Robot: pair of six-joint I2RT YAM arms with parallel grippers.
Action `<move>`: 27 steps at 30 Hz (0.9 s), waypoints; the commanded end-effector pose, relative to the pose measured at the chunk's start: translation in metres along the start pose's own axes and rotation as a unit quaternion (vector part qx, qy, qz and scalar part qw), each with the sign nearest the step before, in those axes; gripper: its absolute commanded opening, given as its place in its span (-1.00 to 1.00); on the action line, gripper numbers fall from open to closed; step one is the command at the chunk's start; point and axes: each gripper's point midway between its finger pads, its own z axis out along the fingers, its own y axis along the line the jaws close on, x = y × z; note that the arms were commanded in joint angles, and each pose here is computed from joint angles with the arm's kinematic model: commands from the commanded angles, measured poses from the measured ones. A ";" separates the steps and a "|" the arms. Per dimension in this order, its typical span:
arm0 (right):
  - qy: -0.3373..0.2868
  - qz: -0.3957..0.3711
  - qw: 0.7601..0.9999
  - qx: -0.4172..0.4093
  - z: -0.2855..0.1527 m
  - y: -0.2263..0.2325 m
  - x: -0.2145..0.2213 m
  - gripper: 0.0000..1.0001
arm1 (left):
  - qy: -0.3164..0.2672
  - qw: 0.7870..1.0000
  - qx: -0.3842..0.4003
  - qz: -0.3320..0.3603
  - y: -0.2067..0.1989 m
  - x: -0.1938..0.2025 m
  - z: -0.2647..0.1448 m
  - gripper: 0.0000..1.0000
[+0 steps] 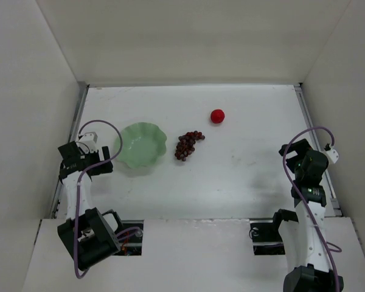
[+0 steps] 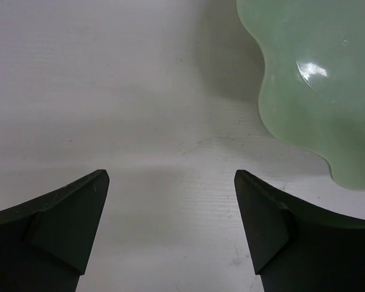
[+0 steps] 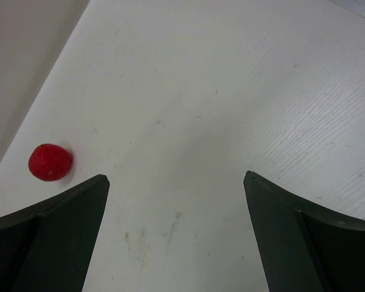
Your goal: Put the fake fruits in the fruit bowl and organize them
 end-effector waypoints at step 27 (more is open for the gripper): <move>-0.026 -0.010 0.999 -0.029 -0.009 0.026 -0.009 1.00 | 0.122 0.853 0.304 0.406 -0.379 -0.099 0.023 1.00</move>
